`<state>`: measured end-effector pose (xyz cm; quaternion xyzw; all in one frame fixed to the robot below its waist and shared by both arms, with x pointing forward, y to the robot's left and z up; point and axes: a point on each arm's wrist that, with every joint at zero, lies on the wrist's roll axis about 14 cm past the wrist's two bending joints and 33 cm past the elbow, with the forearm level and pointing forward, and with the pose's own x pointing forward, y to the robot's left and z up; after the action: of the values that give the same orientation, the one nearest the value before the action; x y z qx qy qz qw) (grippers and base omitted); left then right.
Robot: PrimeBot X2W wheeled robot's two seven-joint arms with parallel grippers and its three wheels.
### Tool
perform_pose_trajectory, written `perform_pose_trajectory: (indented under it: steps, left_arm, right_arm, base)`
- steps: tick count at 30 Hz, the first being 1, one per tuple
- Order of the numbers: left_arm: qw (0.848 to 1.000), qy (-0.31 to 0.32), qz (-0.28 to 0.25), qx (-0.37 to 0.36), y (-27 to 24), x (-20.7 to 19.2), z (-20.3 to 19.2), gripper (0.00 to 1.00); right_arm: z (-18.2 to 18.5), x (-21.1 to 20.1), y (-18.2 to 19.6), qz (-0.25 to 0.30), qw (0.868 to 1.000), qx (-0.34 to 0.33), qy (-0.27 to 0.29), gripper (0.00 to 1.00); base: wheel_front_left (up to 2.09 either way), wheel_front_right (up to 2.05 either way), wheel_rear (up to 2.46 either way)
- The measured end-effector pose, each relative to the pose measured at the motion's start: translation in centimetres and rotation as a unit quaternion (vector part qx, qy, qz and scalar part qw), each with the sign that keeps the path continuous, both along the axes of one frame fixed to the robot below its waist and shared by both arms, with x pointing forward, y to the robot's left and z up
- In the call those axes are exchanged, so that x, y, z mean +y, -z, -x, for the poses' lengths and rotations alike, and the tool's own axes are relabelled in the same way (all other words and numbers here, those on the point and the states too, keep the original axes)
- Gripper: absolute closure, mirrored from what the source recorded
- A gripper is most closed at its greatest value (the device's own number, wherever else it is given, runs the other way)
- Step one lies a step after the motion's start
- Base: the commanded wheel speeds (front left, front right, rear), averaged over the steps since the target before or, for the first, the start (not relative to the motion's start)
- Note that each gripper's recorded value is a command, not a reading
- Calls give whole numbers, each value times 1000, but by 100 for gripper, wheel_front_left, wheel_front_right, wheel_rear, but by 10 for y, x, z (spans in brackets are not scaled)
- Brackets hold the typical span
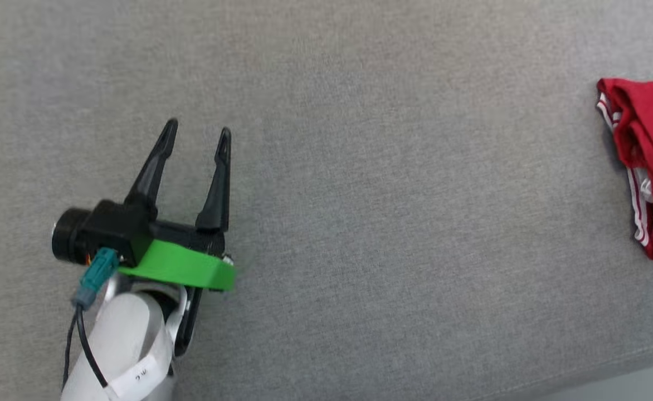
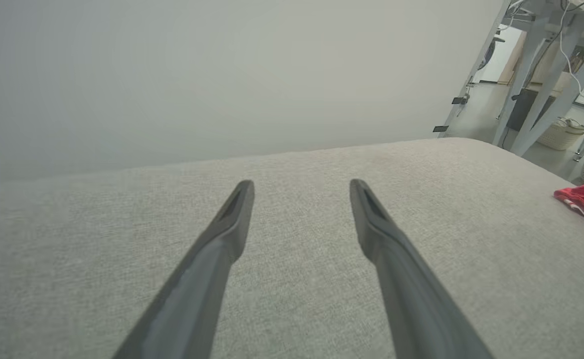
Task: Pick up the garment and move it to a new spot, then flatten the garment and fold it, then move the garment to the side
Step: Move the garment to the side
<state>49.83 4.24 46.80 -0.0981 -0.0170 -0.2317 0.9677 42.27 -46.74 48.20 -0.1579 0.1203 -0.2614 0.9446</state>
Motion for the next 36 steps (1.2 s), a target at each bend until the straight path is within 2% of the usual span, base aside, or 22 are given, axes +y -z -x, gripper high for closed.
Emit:
perform_pose_trajectory:
  steps: [7,15,28,32,36]
  left_arm:
    - [998,-54,1,13,-9,28,31,0]
    - [993,-113,0,18,-21,64,64,0]
    - [979,-201,-15,8,-34,126,107,0]
    - [975,-221,-17,1,-40,140,120,0]
    - [973,-228,-19,-5,-43,147,130,0]
  right_arm:
    - [30,48,-4,-30,997,-57,-45,0]
    - [51,115,-10,-80,985,-101,-111,0]
    - [51,240,-34,-172,943,-146,-246,0]
    - [53,266,-47,-182,929,-158,-280,0]
    - [57,281,-55,-186,922,-160,-301,0]
  base:
    - [0,0,0]
    - [0,0,0]
    - [0,0,0]
    - [0,0,0]
    - [0,0,0]
